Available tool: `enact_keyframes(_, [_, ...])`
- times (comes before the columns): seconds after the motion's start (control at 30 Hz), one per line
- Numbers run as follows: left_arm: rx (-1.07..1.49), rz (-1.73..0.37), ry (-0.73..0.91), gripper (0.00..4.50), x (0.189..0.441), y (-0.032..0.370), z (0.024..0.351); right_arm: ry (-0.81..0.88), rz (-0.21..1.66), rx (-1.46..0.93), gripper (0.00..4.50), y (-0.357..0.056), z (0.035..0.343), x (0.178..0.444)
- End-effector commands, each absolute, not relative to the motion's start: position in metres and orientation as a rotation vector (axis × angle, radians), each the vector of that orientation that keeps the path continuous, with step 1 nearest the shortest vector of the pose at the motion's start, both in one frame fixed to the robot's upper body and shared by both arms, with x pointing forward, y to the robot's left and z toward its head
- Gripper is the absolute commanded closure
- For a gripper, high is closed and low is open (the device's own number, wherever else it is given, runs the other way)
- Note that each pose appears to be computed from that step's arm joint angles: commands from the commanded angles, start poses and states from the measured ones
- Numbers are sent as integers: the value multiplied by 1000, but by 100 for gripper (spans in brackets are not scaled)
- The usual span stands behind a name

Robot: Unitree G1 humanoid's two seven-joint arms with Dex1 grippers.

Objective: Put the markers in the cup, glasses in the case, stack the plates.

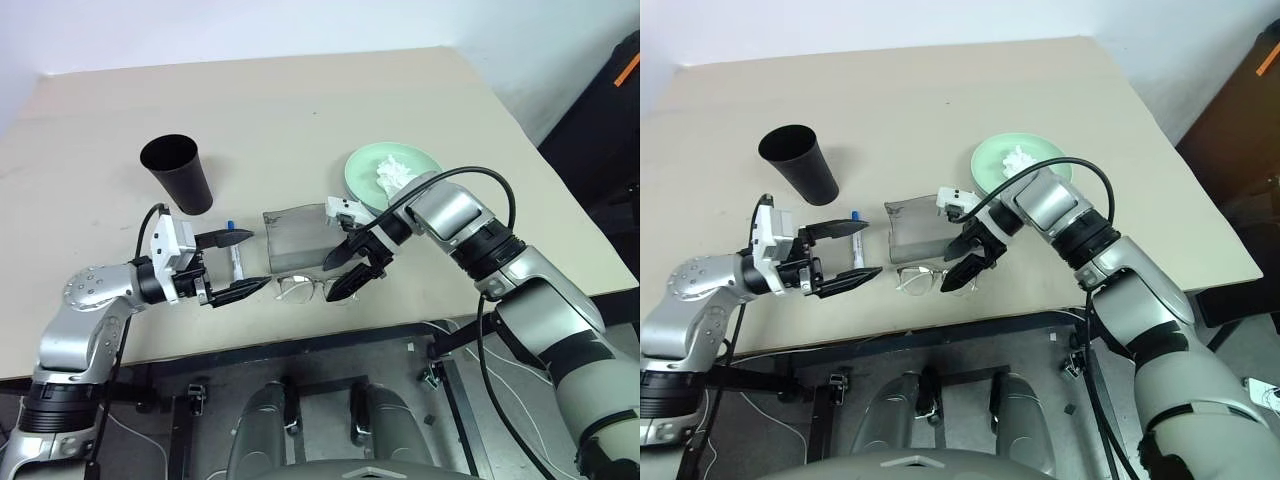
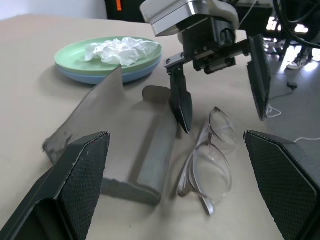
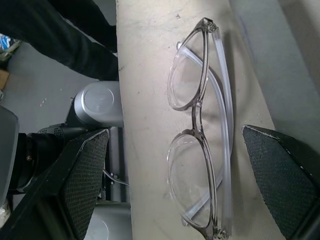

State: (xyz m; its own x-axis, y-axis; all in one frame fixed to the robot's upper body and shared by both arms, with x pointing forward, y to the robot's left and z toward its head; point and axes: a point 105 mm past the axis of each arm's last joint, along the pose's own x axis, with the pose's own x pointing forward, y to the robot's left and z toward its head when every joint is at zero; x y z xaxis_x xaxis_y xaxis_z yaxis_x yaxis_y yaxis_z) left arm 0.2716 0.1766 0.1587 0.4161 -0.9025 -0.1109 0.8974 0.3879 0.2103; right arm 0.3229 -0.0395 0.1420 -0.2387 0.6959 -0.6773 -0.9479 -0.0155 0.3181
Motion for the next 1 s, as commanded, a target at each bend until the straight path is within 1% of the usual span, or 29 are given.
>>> enact_keyframes(0.03, [325,-1139,-47,0,267,188,170,836,1623,-423,1,-35,152,326])
enact_keyframes(0.47, [331,-1142,-37,0,262,189,169,846,1662,-437,1,-28,153,324])
enact_keyframes(0.6, [336,-1128,-35,0,262,191,168,859,1664,-459,1,-28,148,324])
enact_keyframes(0.7, [333,-1122,-41,0,262,191,169,865,1665,-473,57,-27,144,323])
enact_keyframes(0.77, [333,-1119,-42,0,262,191,169,864,1668,-482,125,-26,143,323])
enact_keyframes(0.8, [332,-1118,-43,0,262,190,169,862,1671,-484,147,-25,142,322])
enact_keyframes(0.9, [332,-1113,-43,0,262,190,170,856,1671,-483,245,-22,141,322])
enact_keyframes(1.0, [332,-1109,-46,0,263,190,171,853,1670,-484,245,-21,141,322])
